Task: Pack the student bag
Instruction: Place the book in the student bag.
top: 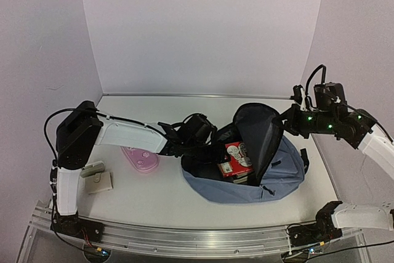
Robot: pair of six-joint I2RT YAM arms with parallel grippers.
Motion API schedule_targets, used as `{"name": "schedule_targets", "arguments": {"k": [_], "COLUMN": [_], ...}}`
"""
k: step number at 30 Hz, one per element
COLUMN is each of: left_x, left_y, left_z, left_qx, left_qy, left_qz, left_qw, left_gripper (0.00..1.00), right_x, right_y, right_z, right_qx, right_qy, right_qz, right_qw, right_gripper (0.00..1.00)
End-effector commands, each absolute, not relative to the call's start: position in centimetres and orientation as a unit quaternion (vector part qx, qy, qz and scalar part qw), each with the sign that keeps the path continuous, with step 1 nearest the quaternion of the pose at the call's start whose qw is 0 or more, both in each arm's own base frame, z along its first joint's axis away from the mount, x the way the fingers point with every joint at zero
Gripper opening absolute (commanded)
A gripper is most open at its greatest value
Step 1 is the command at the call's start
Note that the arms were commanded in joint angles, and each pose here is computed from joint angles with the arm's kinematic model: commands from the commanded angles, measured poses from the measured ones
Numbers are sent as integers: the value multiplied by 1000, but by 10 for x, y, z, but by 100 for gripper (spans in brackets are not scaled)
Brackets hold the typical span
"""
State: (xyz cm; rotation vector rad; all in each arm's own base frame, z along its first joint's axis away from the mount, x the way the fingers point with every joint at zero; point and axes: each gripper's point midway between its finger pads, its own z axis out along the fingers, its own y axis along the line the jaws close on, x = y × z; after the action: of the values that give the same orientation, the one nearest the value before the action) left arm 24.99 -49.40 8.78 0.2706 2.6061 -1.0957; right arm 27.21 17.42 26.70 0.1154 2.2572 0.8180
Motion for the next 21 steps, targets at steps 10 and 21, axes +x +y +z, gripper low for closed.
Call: {"name": "schedule_targets", "arguments": {"k": [10,21], "left_x": [237,239], "left_y": [-577,-508], "left_z": [124,169], "left_qx": [173,168], "left_qy": [853,870], "left_qz": [-461,-392], "left_qw": [174,247], "left_gripper": [62,76], "right_x": [280,292], "right_y": [174,153], "right_z": [286,269], "right_qx": [46,96], "right_qy": [854,861], "right_qz": [331,279], "right_qw": [399,414], "right_gripper": [0,0]}}
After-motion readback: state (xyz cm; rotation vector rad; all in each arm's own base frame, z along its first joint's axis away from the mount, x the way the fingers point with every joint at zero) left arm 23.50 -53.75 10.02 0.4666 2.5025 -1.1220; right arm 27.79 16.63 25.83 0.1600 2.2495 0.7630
